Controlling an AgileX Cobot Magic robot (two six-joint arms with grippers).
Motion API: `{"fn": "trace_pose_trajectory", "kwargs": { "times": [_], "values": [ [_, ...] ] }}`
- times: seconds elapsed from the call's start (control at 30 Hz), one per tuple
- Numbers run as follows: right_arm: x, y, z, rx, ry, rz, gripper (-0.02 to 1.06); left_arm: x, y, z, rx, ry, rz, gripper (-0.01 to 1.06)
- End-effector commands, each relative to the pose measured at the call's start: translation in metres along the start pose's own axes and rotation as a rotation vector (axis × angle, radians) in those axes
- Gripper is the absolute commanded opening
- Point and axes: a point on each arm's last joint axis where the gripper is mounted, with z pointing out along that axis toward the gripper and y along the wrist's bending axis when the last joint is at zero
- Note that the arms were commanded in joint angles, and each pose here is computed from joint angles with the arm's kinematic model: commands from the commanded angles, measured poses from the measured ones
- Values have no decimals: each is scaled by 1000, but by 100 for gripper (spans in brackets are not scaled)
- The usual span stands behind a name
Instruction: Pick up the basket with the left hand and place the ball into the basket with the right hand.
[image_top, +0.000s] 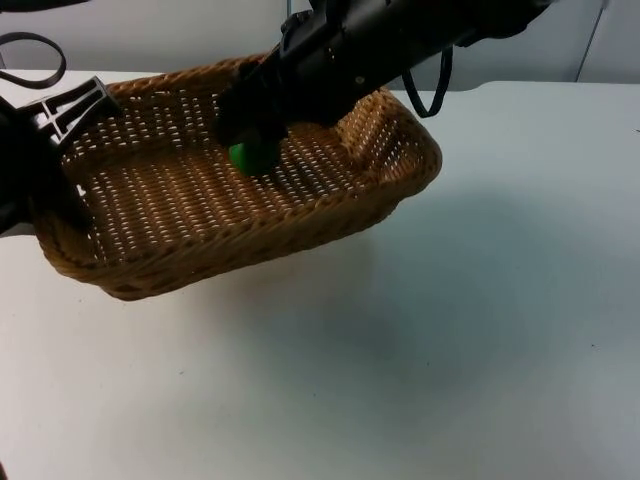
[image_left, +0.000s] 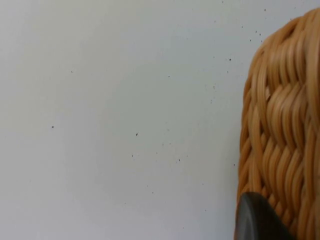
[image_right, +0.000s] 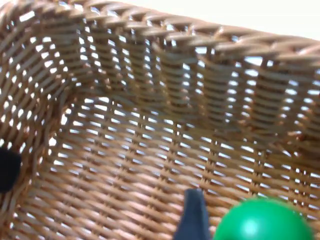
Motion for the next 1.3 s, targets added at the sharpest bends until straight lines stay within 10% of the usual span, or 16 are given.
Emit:
{"fn": "trace_pose_trajectory", "kwargs": {
  "times": [0.0,0.47,0.67,1.27],
  "values": [
    [-4,2,-1,-4,-28,29,68,-3,-5,-3,25,-30,-12,0],
    [-56,-3,-82,67,-218,-17,62,-3,-5,-3,25,-30,-12,0],
    [-71,-8,-146,39,-253,6,1,-3,-5,-3,25,-30,-12,0],
    [-48,-27,-166,197,15,31,0,-3,-5,-3,25,-31,-12,0]
  ]
}}
